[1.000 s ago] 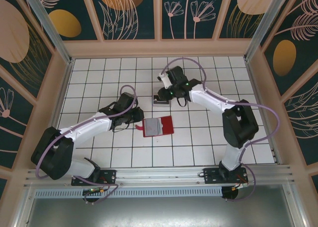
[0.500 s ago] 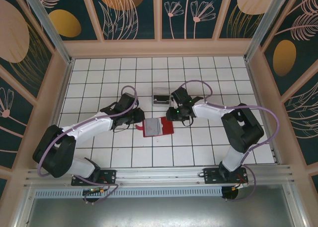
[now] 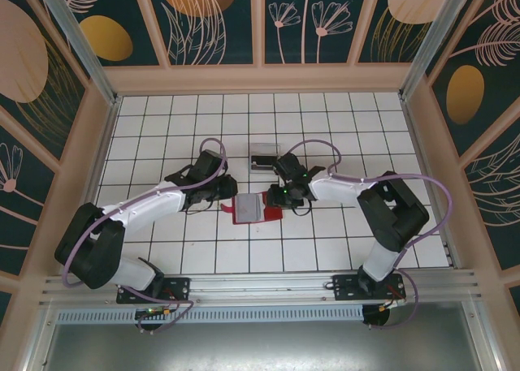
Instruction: Take the credit cards out of the card holder
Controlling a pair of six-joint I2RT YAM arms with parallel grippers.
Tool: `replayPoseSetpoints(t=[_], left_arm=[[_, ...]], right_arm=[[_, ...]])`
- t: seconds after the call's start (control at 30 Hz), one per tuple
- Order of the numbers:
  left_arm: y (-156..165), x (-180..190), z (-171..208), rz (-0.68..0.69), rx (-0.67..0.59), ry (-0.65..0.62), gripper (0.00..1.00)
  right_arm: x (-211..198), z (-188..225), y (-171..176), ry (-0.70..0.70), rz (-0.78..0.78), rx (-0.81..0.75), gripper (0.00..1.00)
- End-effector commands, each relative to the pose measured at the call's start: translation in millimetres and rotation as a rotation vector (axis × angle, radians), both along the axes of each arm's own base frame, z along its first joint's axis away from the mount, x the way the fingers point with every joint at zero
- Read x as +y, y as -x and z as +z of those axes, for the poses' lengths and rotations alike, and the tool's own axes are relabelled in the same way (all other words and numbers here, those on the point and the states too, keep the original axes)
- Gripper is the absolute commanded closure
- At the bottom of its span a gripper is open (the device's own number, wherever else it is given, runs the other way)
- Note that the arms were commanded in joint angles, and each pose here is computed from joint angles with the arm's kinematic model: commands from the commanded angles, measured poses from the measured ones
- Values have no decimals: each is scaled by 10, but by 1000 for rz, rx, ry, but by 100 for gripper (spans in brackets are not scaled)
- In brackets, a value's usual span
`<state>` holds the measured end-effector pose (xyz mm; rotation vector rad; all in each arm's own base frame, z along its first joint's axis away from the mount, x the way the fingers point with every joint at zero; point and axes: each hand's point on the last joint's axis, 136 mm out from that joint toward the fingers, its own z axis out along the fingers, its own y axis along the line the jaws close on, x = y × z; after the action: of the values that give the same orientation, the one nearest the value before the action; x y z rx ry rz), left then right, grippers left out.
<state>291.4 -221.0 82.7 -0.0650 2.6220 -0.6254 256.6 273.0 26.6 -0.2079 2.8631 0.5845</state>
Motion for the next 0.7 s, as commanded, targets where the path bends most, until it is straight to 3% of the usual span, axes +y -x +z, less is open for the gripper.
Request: replayPoseSetpoints(t=[0.0,0.2,0.4,0.53,0.67], left_arm=[[-51,35,8,-1,-2,-24,78],[-63,116,-32,18,8,-35,77],[-91,247,-65,51,18,-13,77],[-112,380,-72,82,17,-10,77],[-117,510,-60,107,11,-13,77]], right_arm=[[-50,174,-39,63,-41,-43,63],[-139,348,-140,200,-104,-100,63],[344,540,-132,2,-60,-77,63],[566,602,-134,-55,-53,-51,63],[230,613,-281,186,-142,-129,64]])
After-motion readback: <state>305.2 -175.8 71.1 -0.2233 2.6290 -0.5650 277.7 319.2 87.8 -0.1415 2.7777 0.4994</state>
